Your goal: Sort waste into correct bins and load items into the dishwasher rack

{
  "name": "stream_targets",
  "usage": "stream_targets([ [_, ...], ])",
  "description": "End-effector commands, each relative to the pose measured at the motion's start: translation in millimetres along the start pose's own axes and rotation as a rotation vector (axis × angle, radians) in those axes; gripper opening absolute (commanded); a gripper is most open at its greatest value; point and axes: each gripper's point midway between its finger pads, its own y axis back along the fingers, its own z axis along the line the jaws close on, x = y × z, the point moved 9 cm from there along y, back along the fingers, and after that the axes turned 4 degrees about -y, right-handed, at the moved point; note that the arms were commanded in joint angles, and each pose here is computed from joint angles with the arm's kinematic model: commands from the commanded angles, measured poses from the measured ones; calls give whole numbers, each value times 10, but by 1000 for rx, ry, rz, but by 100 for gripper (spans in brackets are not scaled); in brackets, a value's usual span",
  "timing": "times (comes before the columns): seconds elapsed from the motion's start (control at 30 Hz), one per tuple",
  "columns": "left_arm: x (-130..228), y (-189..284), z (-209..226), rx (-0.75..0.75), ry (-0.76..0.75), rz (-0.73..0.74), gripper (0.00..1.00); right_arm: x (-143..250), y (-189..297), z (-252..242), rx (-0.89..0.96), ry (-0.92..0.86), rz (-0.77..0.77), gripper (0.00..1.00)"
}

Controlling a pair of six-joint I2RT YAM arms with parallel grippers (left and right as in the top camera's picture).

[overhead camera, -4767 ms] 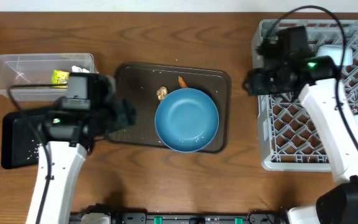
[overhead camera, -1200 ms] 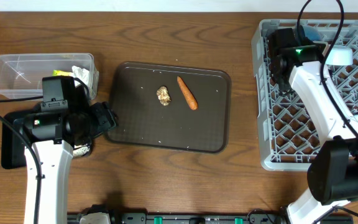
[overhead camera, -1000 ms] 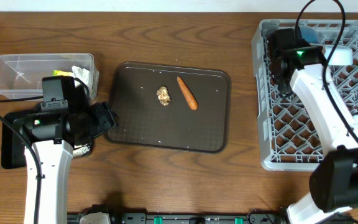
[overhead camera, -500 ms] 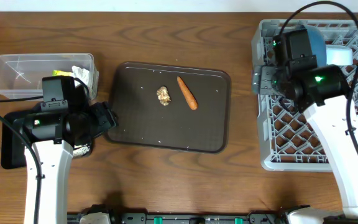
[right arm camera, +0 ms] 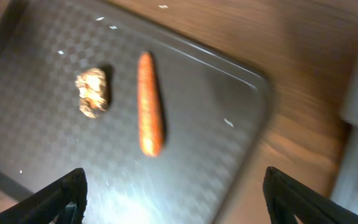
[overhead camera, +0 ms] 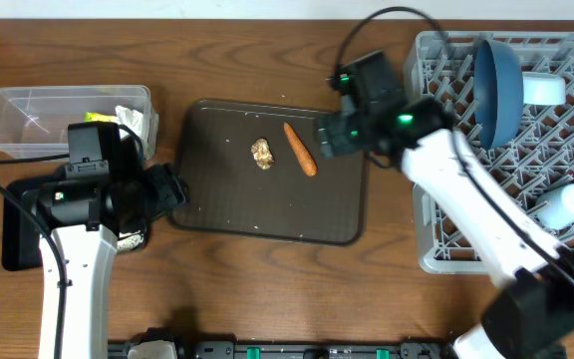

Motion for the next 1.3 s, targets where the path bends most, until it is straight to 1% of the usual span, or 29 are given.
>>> stream_targets([
  [0.0,-40,36,2,-11,-3,-16,67,72,-364,207,-29,89,45,82],
  [0.2,-33,26,7,-12,-3,-12,67,144,-866,363,-44,115,65,79],
  [0.33,-25,6,15,-14,-1,-8,67,164,-1054,409,-46,126,57,78],
  [0.47,-26,-7,18,-15,0,-3,67,215,-1207,360,13,112,70,73],
  [0.57,-27,-12,19,-16,0,-1,67,299,-1325,335,26,109,112,69],
  [0.63,-27,-12,19,-16,0,-1,67,374,-1405,323,36,91,149,68],
  [0.7,-28,-12,19,-16,0,-1,67,449,-1473,348,13,95,186,68],
  [0.77,-28,-12,19,-16,0,-1,67,491,-1505,392,-19,97,207,66],
  [0.83,-28,-12,19,-16,0,-1,67,507,-1506,431,-26,105,210,56],
  [0.9,-27,-12,19,-16,0,-1,67,518,-1504,455,-21,112,209,38],
  [0.93,-26,-12,19,-16,1,0,67,533,-1501,462,-17,115,216,33],
  [0.97,-26,-12,19,-16,0,0,67,558,-1496,464,-13,117,230,31],
  [1.0,-26,-12,20,-16,1,0,67,583,-1490,457,-7,107,246,33],
  [1.07,-26,-12,19,-16,0,0,67,643,-1464,416,34,53,286,41],
  [1.1,-25,-12,20,-16,1,0,67,677,-1444,391,58,25,308,43],
  [1.2,-26,-12,20,-16,1,0,67,770,-1392,362,83,-27,374,46],
  [1.27,-26,-12,20,-16,1,0,67,852,-1349,378,65,-38,437,45],
])
